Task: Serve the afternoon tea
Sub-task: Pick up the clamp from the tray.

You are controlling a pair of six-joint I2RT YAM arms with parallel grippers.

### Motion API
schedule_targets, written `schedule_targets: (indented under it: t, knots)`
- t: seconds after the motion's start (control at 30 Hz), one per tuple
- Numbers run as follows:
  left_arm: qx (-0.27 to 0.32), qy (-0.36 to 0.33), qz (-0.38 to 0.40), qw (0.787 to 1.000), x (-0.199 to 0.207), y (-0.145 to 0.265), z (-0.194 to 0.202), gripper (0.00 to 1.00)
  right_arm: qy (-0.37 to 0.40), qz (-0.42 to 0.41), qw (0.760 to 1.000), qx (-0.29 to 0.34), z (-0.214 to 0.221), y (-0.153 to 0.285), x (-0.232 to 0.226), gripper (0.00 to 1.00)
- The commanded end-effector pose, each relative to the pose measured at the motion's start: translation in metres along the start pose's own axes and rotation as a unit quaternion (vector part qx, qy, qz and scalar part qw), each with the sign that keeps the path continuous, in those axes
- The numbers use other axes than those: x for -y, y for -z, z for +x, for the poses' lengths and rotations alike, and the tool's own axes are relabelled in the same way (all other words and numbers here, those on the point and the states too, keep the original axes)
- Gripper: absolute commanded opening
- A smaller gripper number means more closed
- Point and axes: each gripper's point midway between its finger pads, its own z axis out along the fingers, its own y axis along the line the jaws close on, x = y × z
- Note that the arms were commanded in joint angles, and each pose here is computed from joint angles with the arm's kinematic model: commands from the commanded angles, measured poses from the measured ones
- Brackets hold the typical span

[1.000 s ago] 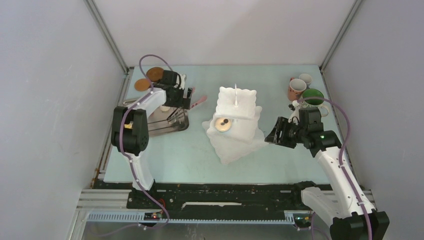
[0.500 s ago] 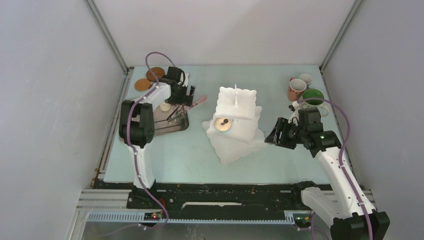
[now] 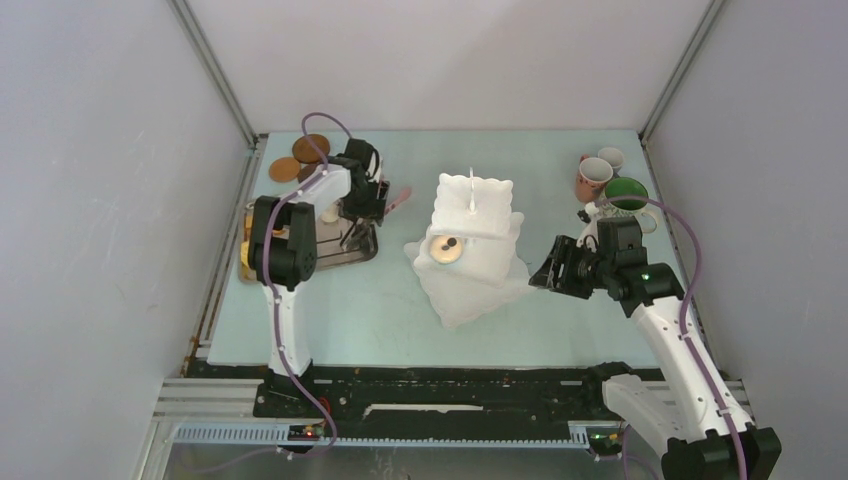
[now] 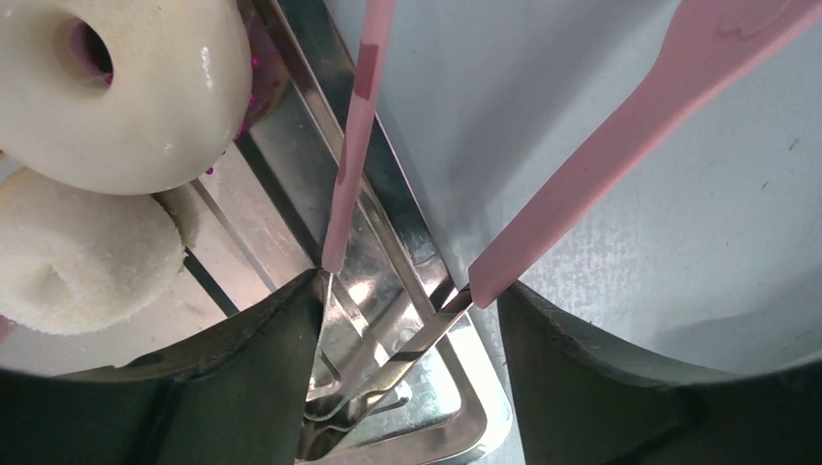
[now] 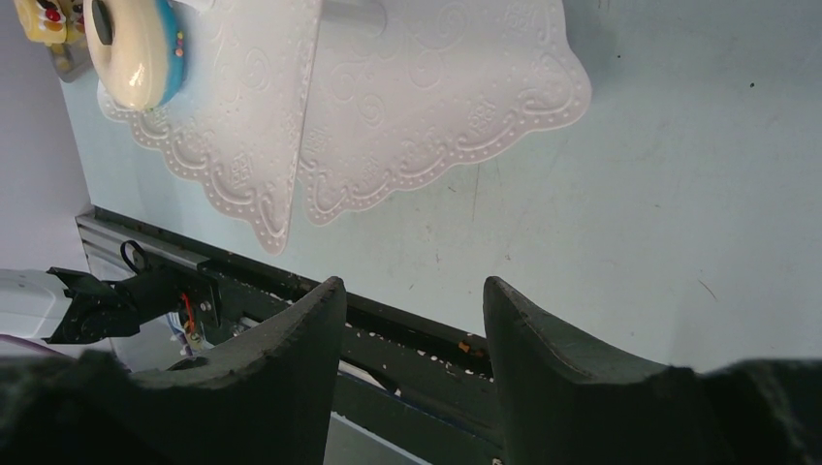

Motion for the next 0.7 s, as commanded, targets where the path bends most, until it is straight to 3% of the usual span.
schedule_targets:
  t: [0.0,0.47,0.67]
  knots:
    - [0.021,0.020,-0.018,0.999,0.005,0.013,-0.009,0.70,0.014,-0.008,1.000,0.023,-0.011,0.011,-0.010,0.57]
    - [0.066,0.010,-0.055,0.996,0.010,0.040,-0.023,0.46,0.020,-0.008,0.999,0.023,-0.003,0.013,-0.006,0.57]
    - [0.079,0.006,-0.050,0.996,0.018,0.052,-0.028,0.40,0.020,-0.009,0.999,0.026,-0.004,0.014,-0.006,0.57]
